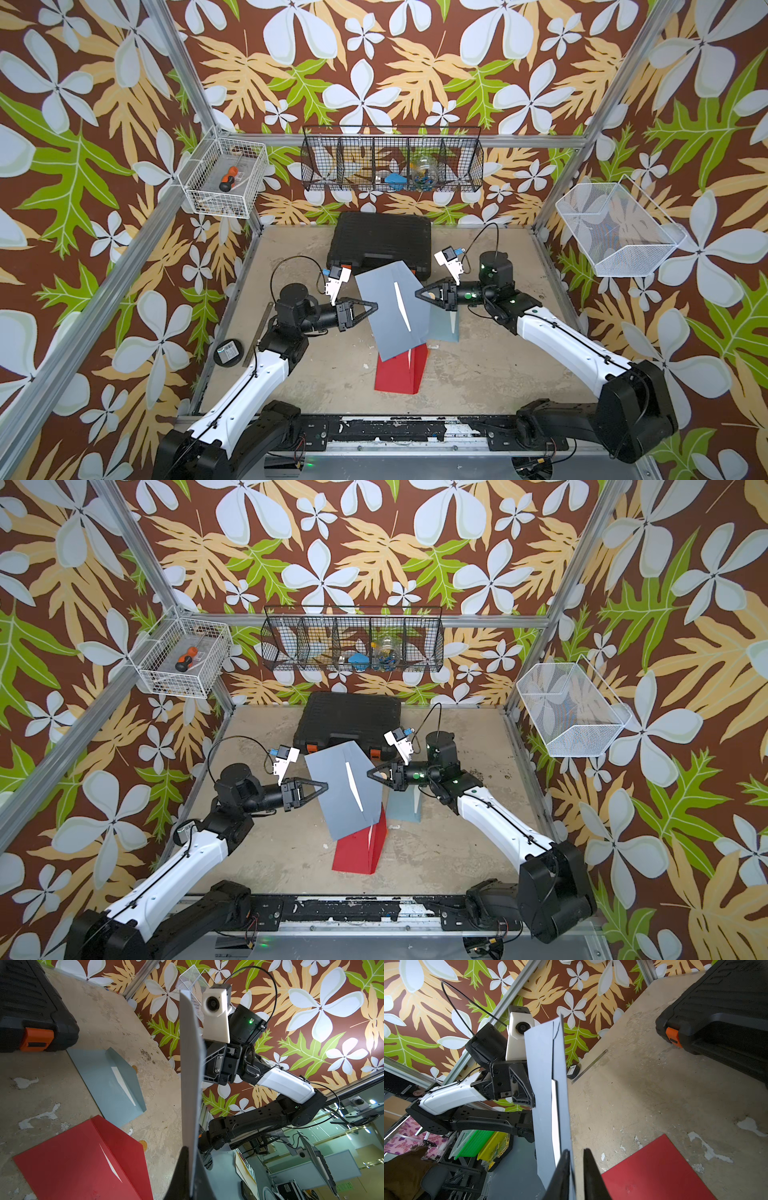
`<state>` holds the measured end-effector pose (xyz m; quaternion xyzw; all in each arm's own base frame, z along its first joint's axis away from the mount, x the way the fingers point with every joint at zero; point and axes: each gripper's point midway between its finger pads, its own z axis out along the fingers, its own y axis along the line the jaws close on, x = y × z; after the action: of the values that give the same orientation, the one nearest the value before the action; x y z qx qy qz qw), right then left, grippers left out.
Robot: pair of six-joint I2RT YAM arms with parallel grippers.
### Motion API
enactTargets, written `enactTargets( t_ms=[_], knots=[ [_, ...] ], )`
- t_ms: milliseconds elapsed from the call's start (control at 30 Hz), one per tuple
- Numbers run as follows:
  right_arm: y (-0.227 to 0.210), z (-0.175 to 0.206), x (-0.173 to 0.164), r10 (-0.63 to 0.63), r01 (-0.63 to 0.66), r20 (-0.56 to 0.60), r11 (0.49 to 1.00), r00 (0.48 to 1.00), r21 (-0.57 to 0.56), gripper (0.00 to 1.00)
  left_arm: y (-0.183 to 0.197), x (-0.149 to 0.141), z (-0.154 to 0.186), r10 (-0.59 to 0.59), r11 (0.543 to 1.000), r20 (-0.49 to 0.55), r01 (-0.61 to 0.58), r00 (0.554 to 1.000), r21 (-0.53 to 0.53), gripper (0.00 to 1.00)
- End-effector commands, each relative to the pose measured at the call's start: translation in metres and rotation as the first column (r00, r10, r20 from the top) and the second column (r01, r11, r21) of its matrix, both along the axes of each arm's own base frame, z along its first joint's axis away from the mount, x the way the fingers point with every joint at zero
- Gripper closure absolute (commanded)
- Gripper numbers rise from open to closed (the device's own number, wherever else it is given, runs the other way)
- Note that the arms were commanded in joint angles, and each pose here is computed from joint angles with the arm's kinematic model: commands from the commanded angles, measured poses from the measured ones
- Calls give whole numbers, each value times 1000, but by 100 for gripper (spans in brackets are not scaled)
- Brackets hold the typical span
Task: Open the envelope
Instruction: Open the envelope flap on the envelope.
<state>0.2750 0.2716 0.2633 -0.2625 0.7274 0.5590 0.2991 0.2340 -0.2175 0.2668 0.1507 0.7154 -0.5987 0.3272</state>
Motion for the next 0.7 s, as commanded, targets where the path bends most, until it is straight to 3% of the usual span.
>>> enactTargets(
  t_ms=[0, 67, 367, 467, 533, 667],
  knots=[
    [-1, 5, -5, 34, -35, 32, 999, 999, 18, 95, -1, -2, 9, -16, 1000, 42, 16, 999, -11, 100],
    [-1, 7, -7, 49, -50, 37, 998, 998, 25, 100, -1, -2, 8, -16, 1000, 39, 16, 999, -11, 100],
    [-6, 18, -17, 91, -95, 56, 991, 994, 89, 100, 2, 4, 1, 25, 1000, 31, -26, 999, 13, 100],
    [-9, 22, -18, 91, -97, 57, 989, 994, 109, 100, 5, 10, -5, 68, 997, 15, -69, 998, 38, 91],
    [-9, 22, -19, 89, -94, 50, 989, 995, 117, 100, 7, 15, -9, 99, 994, 5, -99, 995, 56, 77],
    [-10, 9, -9, 37, -38, 12, 997, 999, 73, 100, 13, 23, -14, 164, 983, -14, -162, 986, 84, 60]
  ],
)
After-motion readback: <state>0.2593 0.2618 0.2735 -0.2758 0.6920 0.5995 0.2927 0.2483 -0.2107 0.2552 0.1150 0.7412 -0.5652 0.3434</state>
